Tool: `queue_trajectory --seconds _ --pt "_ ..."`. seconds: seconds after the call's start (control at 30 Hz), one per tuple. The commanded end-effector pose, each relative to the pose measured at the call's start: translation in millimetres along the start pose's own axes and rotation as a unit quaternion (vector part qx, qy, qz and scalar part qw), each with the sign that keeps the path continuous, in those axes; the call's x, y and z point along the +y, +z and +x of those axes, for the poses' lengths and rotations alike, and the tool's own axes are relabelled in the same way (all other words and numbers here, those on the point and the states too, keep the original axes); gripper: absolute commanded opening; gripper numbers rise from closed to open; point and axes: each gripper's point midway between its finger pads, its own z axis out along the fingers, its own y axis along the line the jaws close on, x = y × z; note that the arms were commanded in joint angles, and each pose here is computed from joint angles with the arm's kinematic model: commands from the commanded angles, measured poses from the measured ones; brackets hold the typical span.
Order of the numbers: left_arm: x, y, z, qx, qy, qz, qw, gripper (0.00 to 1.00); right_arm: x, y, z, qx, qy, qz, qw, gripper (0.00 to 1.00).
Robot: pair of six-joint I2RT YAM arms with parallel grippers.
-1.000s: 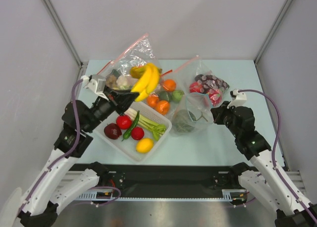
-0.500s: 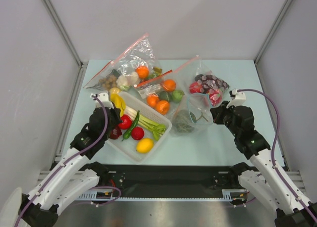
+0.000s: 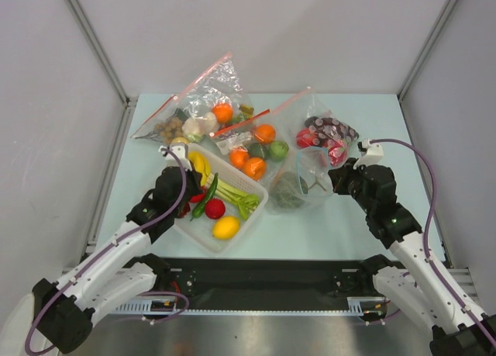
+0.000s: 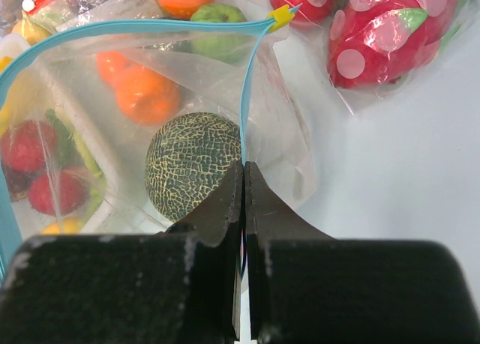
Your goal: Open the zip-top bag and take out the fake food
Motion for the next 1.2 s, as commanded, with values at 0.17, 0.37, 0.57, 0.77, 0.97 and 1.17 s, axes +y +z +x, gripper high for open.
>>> queue_trajectory --seconds 0.17,0.37,0.57,0.77,0.97,1.17 --pt "-22 11 -1 -0.003 -0.009 0.033 0.999 0.03 7 1 -15 -0.026 0.003 -0.014 1.0 0.0" --pt "-20 6 -6 -0.006 0.0 0.03 1.0 0.6 9 1 -15 -0.026 0.005 -0.017 1.0 0.0" --pt "-39 -1 -20 -0.013 0.021 0.053 0.998 0.64 14 2 -15 -0.024 0.008 -0.027 0.999 0.0" --pt "-90 -25 -70 -0.066 0.069 0.087 0.992 0.64 23 1 -17 -0.026 0.013 -0.045 0.999 0.0" --pt "-178 -77 -153 -0.153 0.097 0.196 0.964 0.64 33 -3 -17 -0.027 0.014 -0.06 0.998 0.0" --pt "-285 -100 -138 -0.126 0.164 0.328 0.922 0.66 42 -6 -21 -0.032 0.014 -0.07 0.997 0.0"
